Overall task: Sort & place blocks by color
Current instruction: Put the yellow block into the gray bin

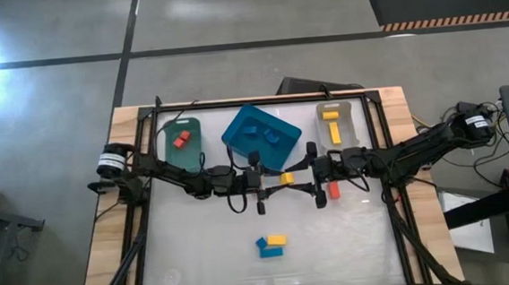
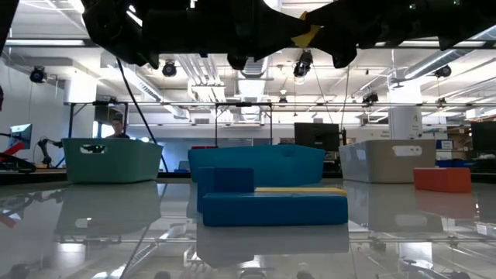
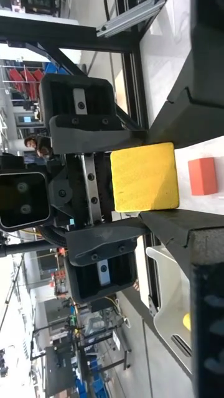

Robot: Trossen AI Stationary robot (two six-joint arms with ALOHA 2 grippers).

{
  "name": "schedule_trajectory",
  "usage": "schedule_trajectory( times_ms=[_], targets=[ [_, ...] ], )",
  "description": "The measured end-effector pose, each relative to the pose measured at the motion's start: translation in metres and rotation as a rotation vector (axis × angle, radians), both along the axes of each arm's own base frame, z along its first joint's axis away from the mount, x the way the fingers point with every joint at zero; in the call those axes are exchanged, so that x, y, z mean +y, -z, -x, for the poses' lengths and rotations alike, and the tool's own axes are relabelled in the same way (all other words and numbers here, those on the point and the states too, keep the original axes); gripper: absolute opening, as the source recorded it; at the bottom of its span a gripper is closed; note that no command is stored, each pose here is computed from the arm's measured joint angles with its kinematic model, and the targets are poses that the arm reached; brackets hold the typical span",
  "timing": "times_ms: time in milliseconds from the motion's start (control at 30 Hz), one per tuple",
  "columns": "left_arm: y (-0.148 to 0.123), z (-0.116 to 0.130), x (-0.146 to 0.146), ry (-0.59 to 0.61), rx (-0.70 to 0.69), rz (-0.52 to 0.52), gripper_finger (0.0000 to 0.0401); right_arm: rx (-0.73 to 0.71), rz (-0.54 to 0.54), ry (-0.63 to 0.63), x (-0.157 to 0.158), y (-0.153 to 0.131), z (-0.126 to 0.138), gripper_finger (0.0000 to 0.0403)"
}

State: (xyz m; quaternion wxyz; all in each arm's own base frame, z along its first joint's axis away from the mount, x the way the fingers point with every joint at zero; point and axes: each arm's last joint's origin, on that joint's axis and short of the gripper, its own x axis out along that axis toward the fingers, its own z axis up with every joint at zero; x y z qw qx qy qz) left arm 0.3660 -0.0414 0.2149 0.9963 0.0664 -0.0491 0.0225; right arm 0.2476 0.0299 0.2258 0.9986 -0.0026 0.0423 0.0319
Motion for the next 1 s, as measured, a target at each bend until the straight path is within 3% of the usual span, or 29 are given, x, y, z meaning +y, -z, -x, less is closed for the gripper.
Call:
schedule_trajectory(
  times_ms=[200, 433, 1000],
  targets=[
    [0.0003, 0.0002, 0.0, 0.0, 0.001, 0.0, 0.0124, 0.0, 0.0, 0.0, 0.0, 0.0, 0.0, 0.0204],
    [0.0013, 0.0006, 0.0, -0.002, 0.005, 0.002, 0.0126, 0.003, 0.004, 0.006, -0.0003, 0.0004, 0.0002, 0.0121],
    [0.0053, 0.0018, 0.0, 0.001, 0.061, 0.029, 0.0222, 0.031, -0.015, 0.01, -0.0005, 0.0033, 0.0002, 0.0121]
  ],
)
